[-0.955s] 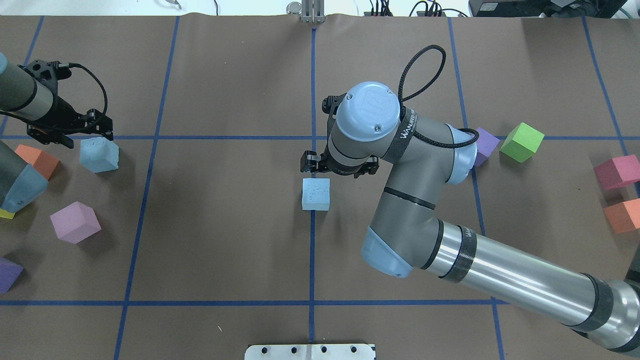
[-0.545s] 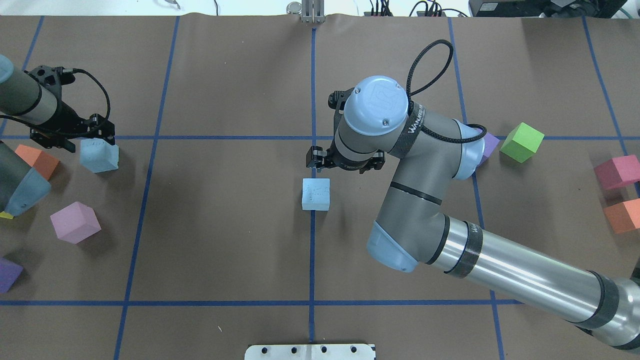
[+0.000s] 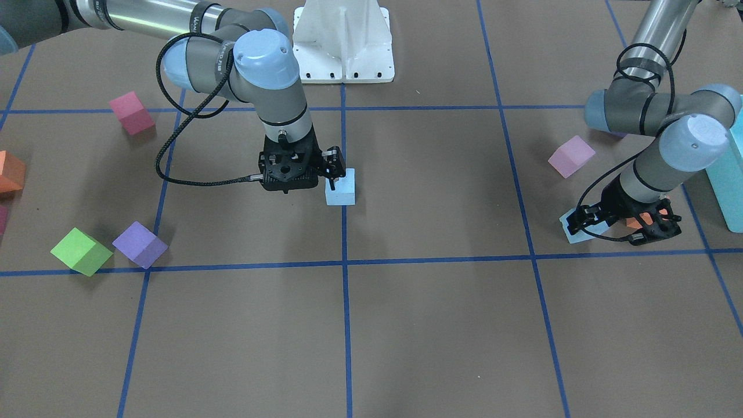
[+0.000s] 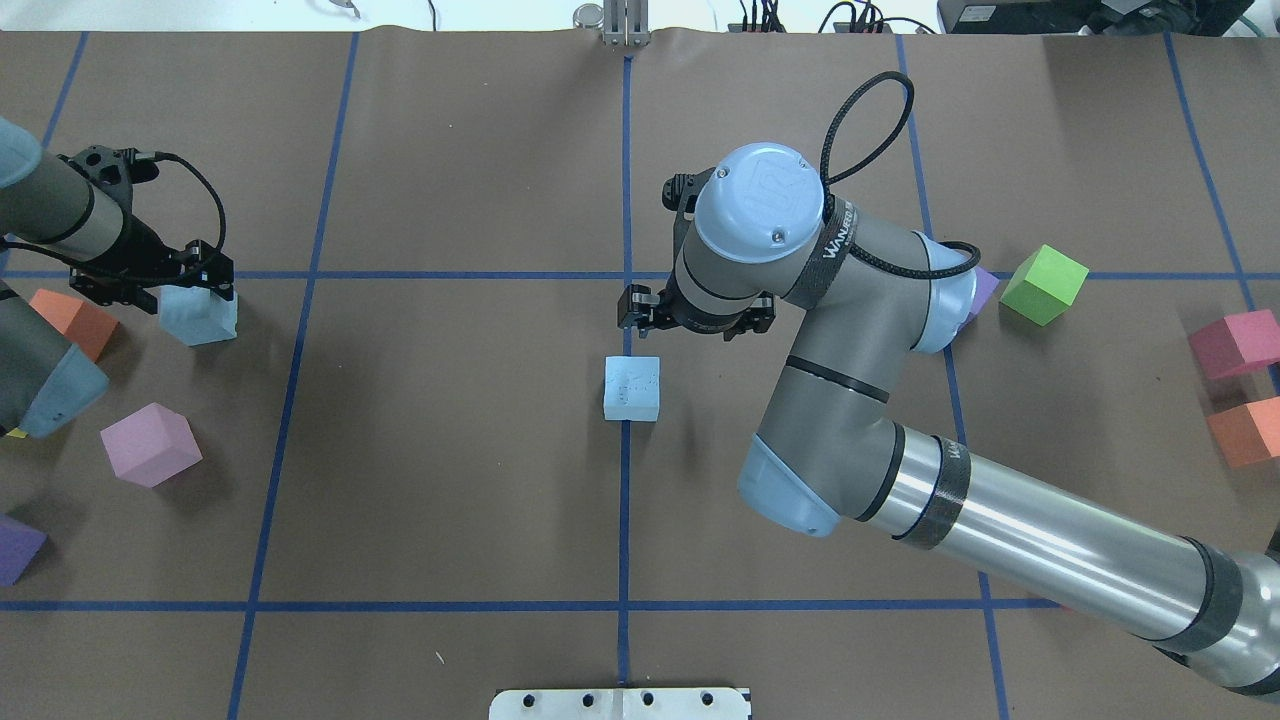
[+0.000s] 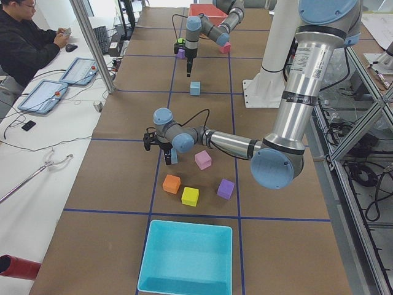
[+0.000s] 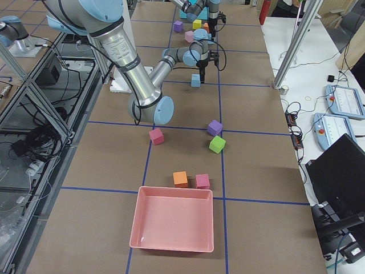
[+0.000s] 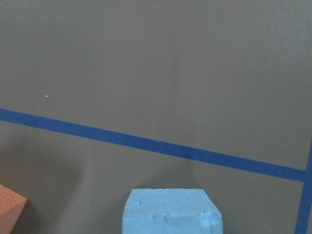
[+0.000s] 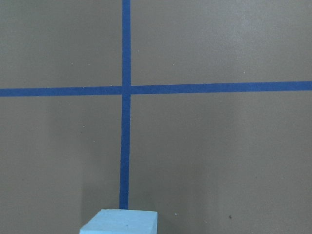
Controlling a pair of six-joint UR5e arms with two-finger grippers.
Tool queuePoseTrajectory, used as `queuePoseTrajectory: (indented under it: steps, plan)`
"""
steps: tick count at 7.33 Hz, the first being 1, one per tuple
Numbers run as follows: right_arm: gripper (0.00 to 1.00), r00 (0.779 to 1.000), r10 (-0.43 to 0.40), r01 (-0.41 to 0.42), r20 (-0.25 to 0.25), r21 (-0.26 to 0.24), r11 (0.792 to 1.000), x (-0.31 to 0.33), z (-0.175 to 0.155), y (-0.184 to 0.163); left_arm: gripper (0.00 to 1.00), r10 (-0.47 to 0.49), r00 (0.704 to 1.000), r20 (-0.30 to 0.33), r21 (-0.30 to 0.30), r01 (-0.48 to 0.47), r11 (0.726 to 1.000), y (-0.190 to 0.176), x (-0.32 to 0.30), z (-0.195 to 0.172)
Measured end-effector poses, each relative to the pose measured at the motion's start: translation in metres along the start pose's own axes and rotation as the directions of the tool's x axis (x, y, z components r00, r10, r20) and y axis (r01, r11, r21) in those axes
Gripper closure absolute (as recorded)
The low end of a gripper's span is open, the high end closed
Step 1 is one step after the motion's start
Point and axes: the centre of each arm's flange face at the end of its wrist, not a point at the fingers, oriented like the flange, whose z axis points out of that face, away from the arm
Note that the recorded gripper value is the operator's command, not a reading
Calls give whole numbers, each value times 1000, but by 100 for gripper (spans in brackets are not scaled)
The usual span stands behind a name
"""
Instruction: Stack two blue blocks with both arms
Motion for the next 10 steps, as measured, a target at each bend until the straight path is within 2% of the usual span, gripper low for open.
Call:
queuePoseTrajectory:
  steps: [1,3,6,8,10]
  plan:
    - [0,1000,-1,1,-3,2,1000,3,0,-2,32,2,1000,-8,3,-2,1000,0,1,2]
    - [0,1000,-1,1,-6,4,1000,6,0,-4,45,4,1000,-18,4,-3,1000,0,5,0]
    - [0,1000,0,0,-6,5,1000,13,-3,-8,47,10,1000,-27,11,-10,1000,1,11,-7]
    - [0,1000,-19,19,4,-5,1000,44,-15,-14,46,15,999,-33,13,-15,1000,8,42,-38]
    - [0,1000,-30,30,-7,-9,1000,70,-17,-21,46,40,999,-28,-2,-40,999,28,115,-86]
